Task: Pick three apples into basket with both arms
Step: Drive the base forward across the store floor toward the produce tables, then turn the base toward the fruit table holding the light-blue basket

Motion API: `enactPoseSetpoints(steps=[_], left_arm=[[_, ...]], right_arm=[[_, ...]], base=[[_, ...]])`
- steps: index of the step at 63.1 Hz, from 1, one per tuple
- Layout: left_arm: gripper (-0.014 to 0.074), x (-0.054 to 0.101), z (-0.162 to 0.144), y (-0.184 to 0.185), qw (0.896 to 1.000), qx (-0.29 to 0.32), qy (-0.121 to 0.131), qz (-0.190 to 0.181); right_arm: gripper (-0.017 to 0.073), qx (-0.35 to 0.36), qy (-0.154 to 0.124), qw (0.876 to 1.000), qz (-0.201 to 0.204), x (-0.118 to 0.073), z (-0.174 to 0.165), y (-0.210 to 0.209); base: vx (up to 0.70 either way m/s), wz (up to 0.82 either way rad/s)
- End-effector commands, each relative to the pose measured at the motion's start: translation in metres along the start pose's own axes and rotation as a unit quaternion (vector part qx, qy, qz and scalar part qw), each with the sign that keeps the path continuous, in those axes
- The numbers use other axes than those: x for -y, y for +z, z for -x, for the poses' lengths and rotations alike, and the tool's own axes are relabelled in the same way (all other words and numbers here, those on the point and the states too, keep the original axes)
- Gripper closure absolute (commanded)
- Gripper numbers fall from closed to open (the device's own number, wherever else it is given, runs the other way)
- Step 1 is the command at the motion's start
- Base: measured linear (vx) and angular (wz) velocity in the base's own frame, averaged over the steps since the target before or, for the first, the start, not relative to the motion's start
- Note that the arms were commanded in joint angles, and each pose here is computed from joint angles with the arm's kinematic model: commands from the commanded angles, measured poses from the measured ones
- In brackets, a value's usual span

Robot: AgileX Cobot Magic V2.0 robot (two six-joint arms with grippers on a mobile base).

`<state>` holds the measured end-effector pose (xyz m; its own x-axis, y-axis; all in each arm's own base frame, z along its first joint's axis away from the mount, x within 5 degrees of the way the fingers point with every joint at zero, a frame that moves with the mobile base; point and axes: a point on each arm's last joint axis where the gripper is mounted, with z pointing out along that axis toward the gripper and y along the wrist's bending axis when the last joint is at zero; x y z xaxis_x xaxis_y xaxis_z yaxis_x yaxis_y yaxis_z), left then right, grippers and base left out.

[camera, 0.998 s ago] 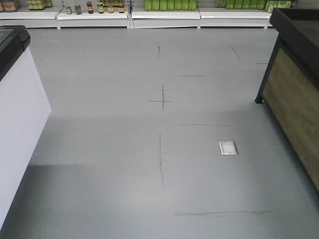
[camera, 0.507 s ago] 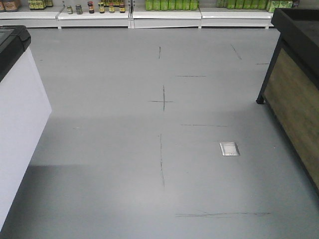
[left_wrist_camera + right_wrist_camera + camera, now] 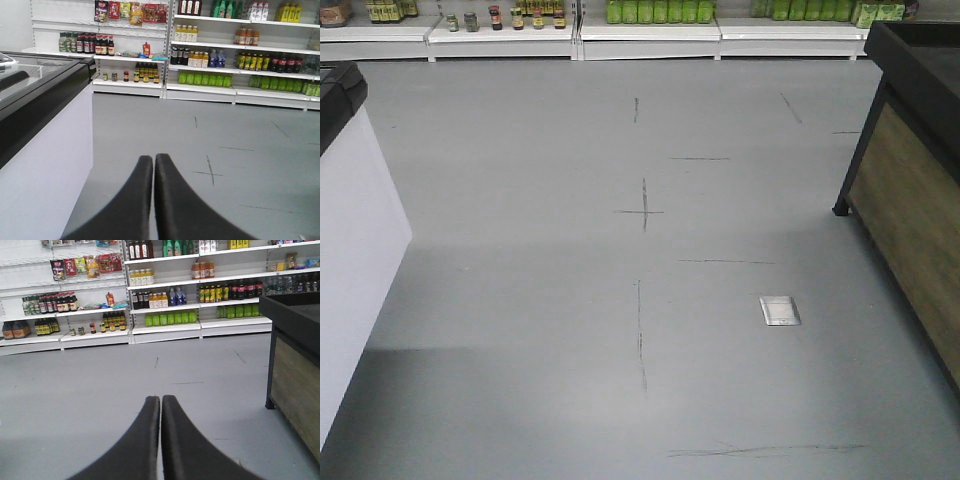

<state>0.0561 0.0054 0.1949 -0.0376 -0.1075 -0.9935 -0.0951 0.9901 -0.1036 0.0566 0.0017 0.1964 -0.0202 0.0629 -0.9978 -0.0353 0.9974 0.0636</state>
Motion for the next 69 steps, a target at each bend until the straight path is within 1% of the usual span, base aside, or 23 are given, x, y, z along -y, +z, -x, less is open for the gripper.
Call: enactPoseSetpoints(steps=[1, 16, 45, 69], left_arm=[[0.0600, 0.0010, 0.0047, -0.0010, 0.999, 0.041, -0.002, -0.007], [0.0600, 0.0010, 0.0047, -0.0010, 0.999, 0.041, -0.002, -0.007], [0.0600, 0.0010, 0.0047, -0.0010, 0.999, 0.041, -0.002, -0.007], [0.0600, 0.0010, 0.0047, -0.0010, 0.999, 0.041, -0.002, -0.007]], right_arm=[[0.0564, 0.037, -0.005, 0.999, 0.003, -0.0006, 0.0027, -0.0005], [0.0564, 0.037, -0.005, 0.999, 0.003, -0.0006, 0.0027, -0.0005], [0.0564, 0.037, -0.005, 0.999, 0.003, -0.0006, 0.0027, -0.0005], [0.0564, 0.037, -0.005, 0.999, 0.003, -0.0006, 0.0027, -0.0005]], base=[[0.16, -0.10], [0.15, -0.07], [0.20, 0.08], [0.23, -0.09]])
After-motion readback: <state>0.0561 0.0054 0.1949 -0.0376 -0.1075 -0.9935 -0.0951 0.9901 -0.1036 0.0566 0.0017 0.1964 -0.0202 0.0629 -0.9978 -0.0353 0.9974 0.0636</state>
